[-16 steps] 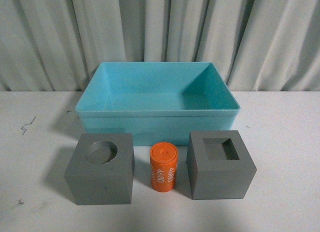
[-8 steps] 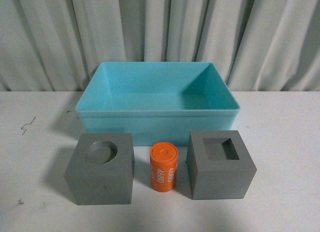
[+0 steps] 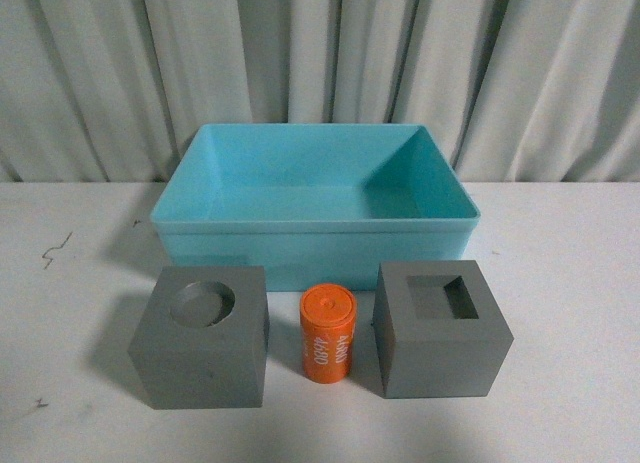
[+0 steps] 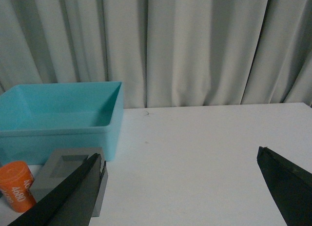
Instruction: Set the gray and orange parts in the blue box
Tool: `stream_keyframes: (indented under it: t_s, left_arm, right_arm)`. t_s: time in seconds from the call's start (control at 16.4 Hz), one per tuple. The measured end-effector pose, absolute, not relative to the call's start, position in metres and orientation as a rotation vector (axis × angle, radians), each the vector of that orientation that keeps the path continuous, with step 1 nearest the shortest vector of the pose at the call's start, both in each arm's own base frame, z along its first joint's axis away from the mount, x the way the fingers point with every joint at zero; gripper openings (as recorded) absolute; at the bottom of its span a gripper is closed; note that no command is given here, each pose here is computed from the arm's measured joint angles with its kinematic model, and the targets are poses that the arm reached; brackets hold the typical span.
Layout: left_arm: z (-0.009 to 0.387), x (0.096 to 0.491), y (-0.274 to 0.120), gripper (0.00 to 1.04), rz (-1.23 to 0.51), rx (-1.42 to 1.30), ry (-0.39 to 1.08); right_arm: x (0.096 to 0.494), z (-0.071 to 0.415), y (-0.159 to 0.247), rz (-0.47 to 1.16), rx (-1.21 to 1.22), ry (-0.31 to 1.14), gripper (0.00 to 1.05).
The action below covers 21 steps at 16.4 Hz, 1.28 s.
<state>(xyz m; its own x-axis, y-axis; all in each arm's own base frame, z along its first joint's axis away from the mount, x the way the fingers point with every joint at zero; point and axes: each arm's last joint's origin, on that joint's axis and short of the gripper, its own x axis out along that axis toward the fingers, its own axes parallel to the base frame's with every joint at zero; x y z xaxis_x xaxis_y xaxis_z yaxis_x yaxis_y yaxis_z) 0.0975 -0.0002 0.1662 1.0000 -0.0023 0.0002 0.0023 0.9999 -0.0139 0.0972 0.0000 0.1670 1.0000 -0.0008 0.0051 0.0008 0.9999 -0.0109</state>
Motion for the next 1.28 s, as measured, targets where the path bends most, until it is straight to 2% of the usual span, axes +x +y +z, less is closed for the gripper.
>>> stream_keyframes:
  t_s: [1.28]
  left_arm:
    - [0.1662,0.0975,-0.0002,0.98,-0.002,-0.014,0.000]
  right_arm:
    - [0.0972,0.1670,0.0000,0.000,-0.011,-0.006,0.98]
